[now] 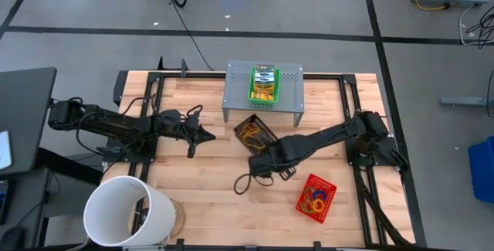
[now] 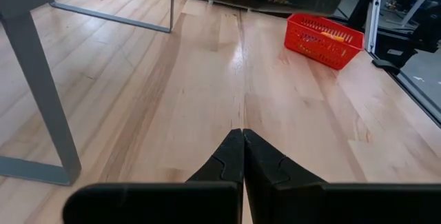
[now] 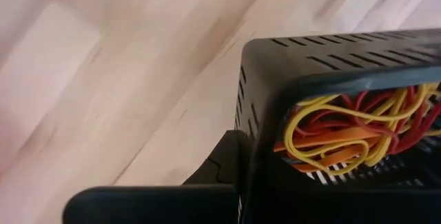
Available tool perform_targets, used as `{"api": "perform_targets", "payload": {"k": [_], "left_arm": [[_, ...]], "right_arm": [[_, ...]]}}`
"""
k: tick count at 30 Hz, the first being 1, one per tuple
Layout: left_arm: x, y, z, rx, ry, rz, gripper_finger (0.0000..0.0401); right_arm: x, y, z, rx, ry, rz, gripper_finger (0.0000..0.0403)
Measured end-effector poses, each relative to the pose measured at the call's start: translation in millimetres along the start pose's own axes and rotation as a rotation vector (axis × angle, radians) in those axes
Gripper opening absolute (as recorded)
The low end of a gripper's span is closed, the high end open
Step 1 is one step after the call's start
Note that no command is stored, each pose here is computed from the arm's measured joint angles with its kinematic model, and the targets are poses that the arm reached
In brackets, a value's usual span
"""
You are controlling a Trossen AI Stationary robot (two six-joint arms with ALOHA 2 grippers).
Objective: Pick & Place Office Desk Supplies
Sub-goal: Put the black bin on the shelf
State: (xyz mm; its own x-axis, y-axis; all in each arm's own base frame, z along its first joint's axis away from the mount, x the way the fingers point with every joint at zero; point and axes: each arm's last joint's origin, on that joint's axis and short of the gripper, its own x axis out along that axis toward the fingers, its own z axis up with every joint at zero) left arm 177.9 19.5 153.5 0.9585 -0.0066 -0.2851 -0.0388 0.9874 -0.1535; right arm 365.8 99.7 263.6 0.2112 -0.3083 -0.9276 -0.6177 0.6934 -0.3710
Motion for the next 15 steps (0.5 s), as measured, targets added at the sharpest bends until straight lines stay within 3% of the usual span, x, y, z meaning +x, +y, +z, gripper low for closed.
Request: {"api": "perform_targets", "payload": {"k": [15], "left_arm": [[0,0,2,-0.010,-0.024,-0.003,0.0001]], "right_arm": [[18,-60,-10,-0.104,-0.088,-0.167,0.0000]]}}
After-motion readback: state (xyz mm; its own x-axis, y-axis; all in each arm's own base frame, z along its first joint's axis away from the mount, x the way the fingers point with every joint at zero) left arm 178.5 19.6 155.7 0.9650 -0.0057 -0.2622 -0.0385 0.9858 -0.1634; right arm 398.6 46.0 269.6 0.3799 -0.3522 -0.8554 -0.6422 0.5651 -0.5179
